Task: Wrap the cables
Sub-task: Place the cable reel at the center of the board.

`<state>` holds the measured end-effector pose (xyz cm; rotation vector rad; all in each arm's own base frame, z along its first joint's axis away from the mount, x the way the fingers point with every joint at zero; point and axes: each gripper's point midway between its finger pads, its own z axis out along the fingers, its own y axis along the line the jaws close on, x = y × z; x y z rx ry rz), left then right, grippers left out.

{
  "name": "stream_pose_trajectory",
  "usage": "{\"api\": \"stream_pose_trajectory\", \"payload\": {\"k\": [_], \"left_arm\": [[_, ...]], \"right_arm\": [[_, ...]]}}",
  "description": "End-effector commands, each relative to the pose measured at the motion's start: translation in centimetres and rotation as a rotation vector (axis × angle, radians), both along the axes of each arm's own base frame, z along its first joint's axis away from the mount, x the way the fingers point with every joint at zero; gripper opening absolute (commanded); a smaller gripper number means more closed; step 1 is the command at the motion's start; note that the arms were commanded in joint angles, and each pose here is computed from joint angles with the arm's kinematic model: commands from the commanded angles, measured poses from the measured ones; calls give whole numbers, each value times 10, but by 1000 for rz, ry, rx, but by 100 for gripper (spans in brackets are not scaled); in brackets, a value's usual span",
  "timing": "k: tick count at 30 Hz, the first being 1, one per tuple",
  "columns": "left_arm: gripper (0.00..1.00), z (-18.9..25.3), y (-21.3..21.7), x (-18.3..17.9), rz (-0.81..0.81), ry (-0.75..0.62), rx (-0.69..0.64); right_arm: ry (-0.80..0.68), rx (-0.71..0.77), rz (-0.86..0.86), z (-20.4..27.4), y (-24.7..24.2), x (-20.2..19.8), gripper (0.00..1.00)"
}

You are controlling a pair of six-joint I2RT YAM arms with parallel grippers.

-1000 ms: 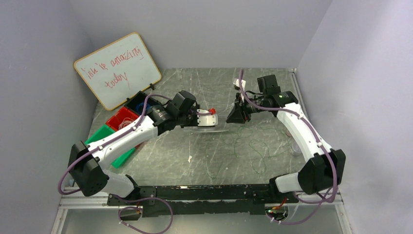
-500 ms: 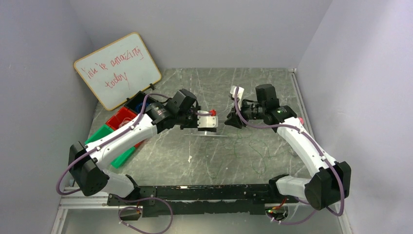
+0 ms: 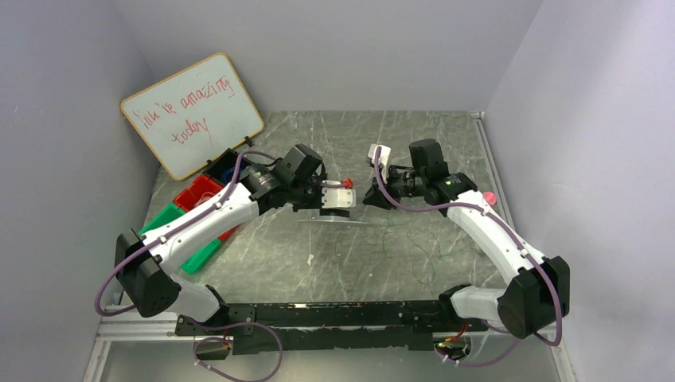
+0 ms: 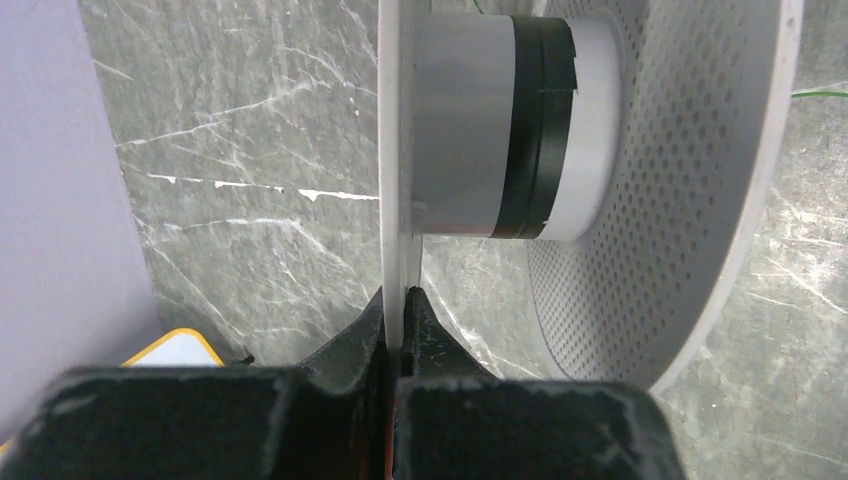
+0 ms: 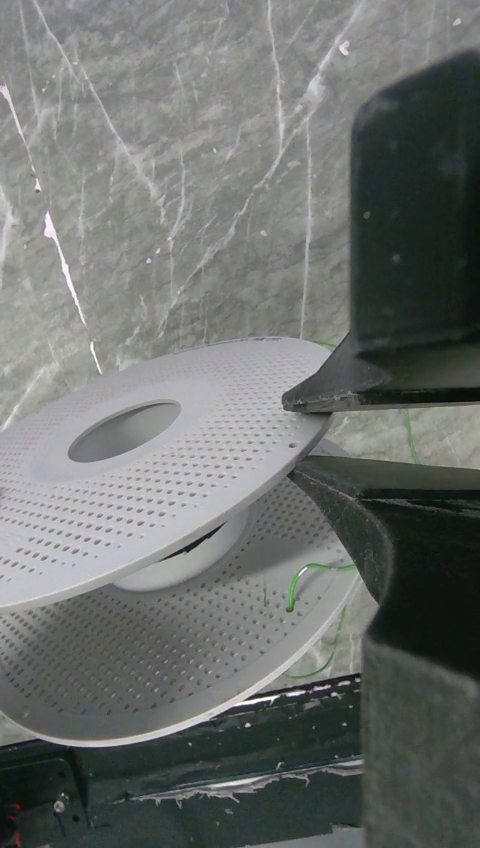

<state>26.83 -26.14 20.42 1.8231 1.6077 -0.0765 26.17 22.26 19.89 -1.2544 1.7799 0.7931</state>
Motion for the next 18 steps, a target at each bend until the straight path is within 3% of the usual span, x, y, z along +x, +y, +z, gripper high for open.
{"api": "stream_pose_trajectory", "payload": {"k": [1, 4, 11, 16, 18], "left_arm": [[3, 41, -28, -1, -73, -54, -134], [3, 43, -28, -3, -81, -49, -137], [2, 40, -30, -15, -125, -2, -145], [2, 43, -32, -9, -96, -16, -158], [3, 47, -30, 6, -24, -64, -161]], "right_arm": [[-41, 40, 32, 12, 8, 5, 27], [-23, 45, 46, 10, 9, 3, 35], [-3, 55, 64, 6, 12, 1, 33], [12, 61, 71, 6, 14, -1, 1], [-2, 59, 28, 8, 13, 6, 0]]}}
